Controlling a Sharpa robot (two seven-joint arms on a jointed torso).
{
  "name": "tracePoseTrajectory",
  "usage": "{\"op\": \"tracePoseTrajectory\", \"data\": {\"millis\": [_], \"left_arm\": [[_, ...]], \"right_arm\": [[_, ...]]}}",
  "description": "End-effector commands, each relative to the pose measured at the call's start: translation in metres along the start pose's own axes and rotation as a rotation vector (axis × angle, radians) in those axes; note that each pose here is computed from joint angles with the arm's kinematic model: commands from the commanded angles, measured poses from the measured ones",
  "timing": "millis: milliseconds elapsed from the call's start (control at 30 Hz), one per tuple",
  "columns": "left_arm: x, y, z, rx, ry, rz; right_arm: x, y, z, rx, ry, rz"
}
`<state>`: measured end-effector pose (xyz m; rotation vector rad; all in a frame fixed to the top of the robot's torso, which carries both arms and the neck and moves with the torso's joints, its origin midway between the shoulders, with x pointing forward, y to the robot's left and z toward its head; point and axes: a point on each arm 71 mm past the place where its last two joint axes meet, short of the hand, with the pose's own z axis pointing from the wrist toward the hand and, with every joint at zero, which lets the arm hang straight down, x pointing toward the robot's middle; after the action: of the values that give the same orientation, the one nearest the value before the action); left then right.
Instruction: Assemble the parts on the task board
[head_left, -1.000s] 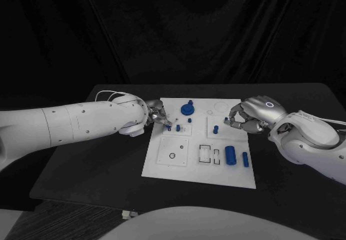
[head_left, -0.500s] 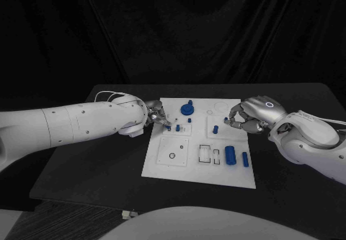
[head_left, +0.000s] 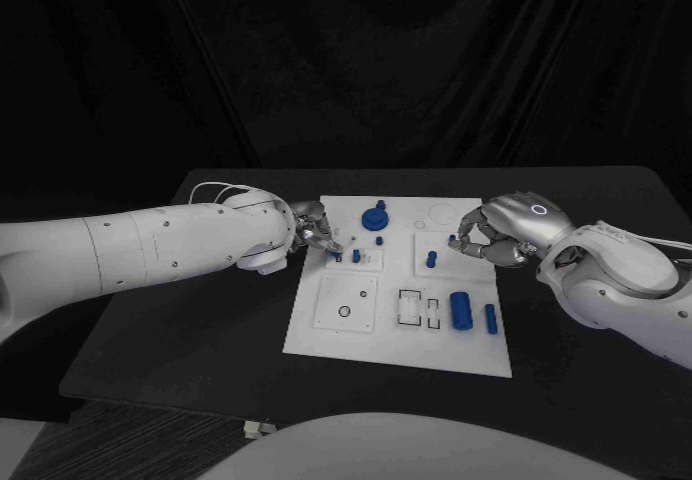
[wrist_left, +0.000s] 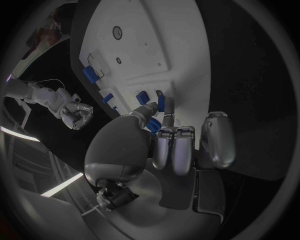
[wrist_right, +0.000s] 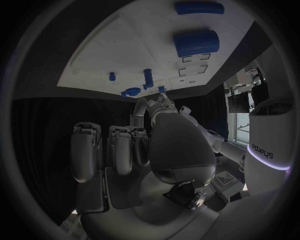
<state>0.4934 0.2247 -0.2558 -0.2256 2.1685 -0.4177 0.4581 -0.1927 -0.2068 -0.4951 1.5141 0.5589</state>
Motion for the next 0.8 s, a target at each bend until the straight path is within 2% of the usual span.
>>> {"op": "tracePoseTrajectory", "data": {"millis": [33, 800], "left_arm": [[0.0034, 0.0002, -0.0003, -0.001, 0.02, 0.006], [0.0047, 0.001, -0.0013, -0.016, 0.029, 0.009]], "right_arm": [[0.0011, -0.0011, -0.0003, 0.021, 0.005, 0.0], [0.0016, -0.0014, -0.0004, 0.026, 0.01, 0.0]]}}
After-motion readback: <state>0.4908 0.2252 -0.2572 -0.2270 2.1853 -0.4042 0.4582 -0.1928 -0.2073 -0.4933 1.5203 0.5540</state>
